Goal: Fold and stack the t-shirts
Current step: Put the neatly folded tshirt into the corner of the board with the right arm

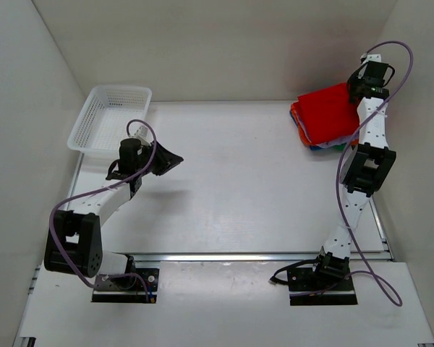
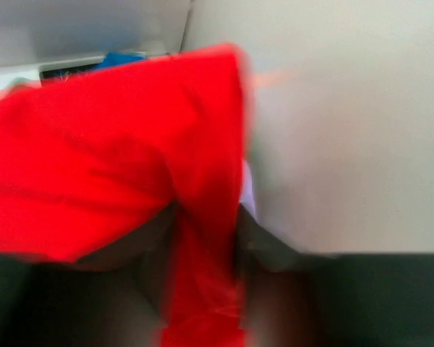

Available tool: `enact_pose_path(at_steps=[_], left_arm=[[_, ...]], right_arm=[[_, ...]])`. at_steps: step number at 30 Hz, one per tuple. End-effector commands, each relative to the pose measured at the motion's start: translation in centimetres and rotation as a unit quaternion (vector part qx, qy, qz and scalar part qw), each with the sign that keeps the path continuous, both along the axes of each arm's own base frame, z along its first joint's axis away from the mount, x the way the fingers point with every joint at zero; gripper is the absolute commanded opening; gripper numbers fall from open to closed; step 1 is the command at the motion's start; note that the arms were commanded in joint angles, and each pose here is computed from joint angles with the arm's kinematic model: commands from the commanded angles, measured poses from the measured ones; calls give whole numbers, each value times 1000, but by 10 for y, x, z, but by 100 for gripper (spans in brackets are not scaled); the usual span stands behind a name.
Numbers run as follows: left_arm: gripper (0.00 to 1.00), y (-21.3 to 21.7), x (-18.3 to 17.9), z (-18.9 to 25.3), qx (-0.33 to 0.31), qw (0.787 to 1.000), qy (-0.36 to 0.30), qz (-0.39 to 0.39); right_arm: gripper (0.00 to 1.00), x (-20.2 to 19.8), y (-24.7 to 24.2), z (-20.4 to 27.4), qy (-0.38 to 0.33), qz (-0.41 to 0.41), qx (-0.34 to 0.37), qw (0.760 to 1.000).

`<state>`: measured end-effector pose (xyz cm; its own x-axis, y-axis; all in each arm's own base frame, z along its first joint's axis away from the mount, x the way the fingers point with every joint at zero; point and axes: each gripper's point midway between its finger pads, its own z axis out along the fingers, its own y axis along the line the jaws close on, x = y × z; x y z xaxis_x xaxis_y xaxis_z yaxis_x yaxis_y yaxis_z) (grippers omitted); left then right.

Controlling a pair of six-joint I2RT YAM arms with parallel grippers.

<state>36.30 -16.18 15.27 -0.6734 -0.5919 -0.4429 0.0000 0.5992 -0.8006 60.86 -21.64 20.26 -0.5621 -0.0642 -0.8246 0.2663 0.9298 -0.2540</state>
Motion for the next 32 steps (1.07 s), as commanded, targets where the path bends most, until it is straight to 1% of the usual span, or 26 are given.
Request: enact_pose_path(at_steps=[1,2,3,4,5,6,7,8,9,10,11,12,13,14,15,16,17,19,20,21,22,23,25,27,30,32], left_arm=[[37,-3,8,16,9,1000,-20,-10],[38,-4,5,16,13,999,-21,-20],[40,-6,5,16,17,999,-20,-24],[52,-5,3,16,17,999,-20,-27],[98,-5,1,21,18,999,-26,-33],[99,-5,-3,20,20,999,-21,-38],[99,-3,-7,21,25,999,-21,-42],[99,-2,-9,29,26,998,-31,-44],[99,1,-17,21,38,998,-13,-51],[98,5,-23,22,54,997,-15,-56],[98,6,-28,25,66,995,-26,-65],[99,6,-36,21,74,994,-19,-76],[99,6,-46,21,84,992,-20,-90],[99,8,-53,20,89,991,-20,-95],[99,9,-65,12,92,990,3,-103],[99,11,-76,6,102,989,18,-109],[98,12,-89,0,117,985,33,-119],[99,13,-103,-5,130,981,39,-136],[99,14,-112,-6,132,980,41,-142],[99,13,-118,-6,129,980,40,-149],[99,13,-123,-4,135,979,29,-151],[99,15,-128,-5,141,978,25,-152],[99,15,-134,-5,154,977,16,-146],[99,15,-137,5,154,977,-9,-145],[98,16,-142,7,153,977,-18,-148],[99,17,-145,0,160,976,3,-149]], right_arm=[[46,8,-15,51,-76,-44,-30,996],[63,6,-12,61,-88,-48,-23,995],[77,3,-12,73,-99,-56,-21,993],[83,-2,-9,85,-111,-62,-14,992],[99,-9,-4,102,-118,-54,-13,992],[100,-16,0,124,-137,-49,-7,989],[100,-22,1,113,-119,-46,10,992],[99,-36,5,120,-114,-50,22,992],[99,-50,13,122,-109,-42,38,992],[99,-57,25,123,-105,-25,57,993],[99,-73,40,119,-95,-14,75,993],[99,-93,60,114,-80,-2,84,993],[99,-113,81,106,-69,12,81,994],[99,-123,88,106,-74,14,66,995],[99,-148,115,96,-66,34,60,995],[99,-154,133,97,-79,50,48,994],[99,-180,146,90,-86,59,54,993],[100,-225,177,64,-81,93,96,988],[99,-234,189,57,-79,109,113,984],[99,-252,193,46,-76,113,112,984],[99,-264,202,51,-88,125,111,982],[99,-275,208,29,-69,119,129,982],[99,-296,213,16,-74,123,133,981],[99,-310,222,16,-79,139,134,978],[100,-327,226,15,-86,149,144,974],[99,-335,226,16,-90,152,149,973]])
